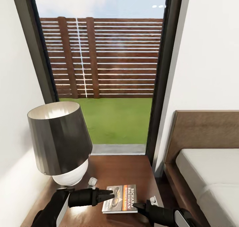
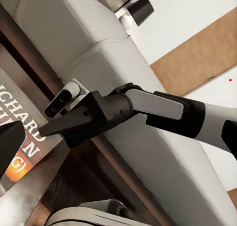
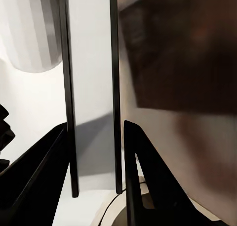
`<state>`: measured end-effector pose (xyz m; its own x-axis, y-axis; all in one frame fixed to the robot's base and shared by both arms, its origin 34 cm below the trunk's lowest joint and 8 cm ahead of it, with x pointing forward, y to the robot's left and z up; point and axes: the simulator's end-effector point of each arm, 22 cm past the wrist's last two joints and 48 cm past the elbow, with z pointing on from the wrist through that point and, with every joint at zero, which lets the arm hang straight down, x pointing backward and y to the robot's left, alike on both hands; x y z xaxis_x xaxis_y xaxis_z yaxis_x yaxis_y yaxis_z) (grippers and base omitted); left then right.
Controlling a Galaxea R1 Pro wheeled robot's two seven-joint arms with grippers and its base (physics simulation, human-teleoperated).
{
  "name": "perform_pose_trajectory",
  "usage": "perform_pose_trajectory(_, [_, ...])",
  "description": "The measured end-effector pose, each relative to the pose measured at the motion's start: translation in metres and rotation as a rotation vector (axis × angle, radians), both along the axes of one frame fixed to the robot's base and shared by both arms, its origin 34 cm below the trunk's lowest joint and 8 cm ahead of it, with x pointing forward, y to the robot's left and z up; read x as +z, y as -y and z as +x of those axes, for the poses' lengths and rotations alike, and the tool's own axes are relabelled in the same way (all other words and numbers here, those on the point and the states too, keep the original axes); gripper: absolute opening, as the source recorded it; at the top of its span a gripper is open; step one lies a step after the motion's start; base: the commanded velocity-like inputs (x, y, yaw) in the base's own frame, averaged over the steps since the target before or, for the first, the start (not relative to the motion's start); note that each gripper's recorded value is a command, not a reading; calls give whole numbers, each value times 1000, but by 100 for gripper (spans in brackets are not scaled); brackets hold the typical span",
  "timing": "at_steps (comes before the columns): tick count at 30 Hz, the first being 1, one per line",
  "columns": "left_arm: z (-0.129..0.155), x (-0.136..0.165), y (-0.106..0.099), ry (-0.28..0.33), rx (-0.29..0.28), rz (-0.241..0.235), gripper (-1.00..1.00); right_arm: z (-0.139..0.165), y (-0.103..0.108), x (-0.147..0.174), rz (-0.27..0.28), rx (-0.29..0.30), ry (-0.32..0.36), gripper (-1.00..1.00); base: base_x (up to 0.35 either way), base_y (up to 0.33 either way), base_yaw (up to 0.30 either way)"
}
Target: In the bedroom, move the book from the bed onto either nightstand, and place the two sandals side by side next to the bed.
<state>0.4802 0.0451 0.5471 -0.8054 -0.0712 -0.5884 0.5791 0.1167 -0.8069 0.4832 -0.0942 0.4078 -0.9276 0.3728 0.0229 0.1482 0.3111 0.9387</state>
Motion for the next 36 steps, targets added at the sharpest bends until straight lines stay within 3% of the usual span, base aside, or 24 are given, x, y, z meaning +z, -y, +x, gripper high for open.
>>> perform_pose_trajectory(36, [-4, -16, 0, 0, 0, 0, 100, -3, -1, -12, 18, -9, -6, -100, 0, 0, 0])
